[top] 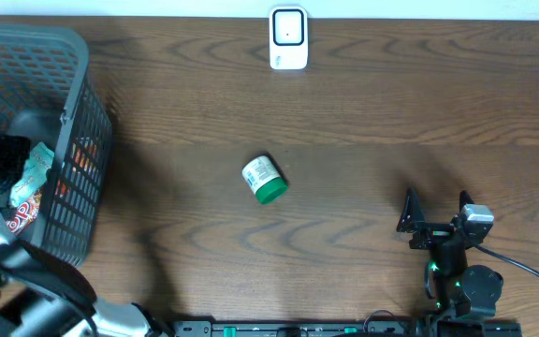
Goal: Scan the item barcode
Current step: 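Move the left gripper back over the basket, then grasp the red TOP chocolate bar in the basket with the left gripper, then carry the chocolate bar out and place it beside the jar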
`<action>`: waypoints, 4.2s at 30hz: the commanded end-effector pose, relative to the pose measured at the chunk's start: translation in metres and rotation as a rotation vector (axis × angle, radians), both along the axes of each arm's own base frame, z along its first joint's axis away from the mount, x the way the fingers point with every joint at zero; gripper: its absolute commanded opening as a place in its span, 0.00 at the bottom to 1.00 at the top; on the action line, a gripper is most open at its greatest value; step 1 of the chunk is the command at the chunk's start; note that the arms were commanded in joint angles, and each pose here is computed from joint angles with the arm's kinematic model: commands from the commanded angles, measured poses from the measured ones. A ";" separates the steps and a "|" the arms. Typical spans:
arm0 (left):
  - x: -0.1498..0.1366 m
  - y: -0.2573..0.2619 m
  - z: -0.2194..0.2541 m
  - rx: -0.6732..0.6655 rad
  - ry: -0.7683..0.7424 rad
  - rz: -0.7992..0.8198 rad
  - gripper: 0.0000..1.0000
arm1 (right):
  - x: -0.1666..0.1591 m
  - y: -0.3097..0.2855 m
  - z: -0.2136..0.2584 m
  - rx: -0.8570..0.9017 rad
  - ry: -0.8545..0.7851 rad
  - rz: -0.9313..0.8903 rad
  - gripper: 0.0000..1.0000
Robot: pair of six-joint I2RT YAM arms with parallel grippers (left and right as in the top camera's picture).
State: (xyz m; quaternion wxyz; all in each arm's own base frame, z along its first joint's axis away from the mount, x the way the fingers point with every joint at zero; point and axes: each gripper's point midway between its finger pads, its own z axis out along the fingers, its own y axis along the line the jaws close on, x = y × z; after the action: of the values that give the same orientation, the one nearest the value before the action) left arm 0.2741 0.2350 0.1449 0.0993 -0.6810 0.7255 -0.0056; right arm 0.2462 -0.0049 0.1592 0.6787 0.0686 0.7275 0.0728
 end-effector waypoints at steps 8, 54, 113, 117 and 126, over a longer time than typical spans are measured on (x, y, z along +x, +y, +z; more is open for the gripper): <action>-0.012 0.031 -0.039 0.068 0.123 0.296 0.98 | 0.000 0.001 -0.001 -0.011 0.000 0.003 0.99; -0.001 0.022 -0.042 0.097 -0.064 0.260 0.31 | 0.000 0.001 -0.001 -0.012 0.000 0.003 0.99; -0.017 0.013 -0.152 -0.066 0.210 0.348 0.19 | 0.000 0.001 -0.001 -0.011 0.000 0.003 0.99; -0.021 0.010 -0.149 -0.074 0.223 0.345 0.08 | 0.000 0.001 -0.001 -0.011 0.000 0.003 0.99; 0.011 0.012 -0.074 -0.086 -0.052 0.269 0.08 | 0.000 0.001 -0.001 -0.012 0.000 0.003 0.99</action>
State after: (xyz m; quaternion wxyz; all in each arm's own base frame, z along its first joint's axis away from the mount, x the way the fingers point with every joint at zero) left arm 0.2723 0.2513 0.0304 0.0433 -0.7904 0.6109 0.0152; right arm 0.2462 -0.0049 0.1592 0.6787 0.0686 0.7275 0.0728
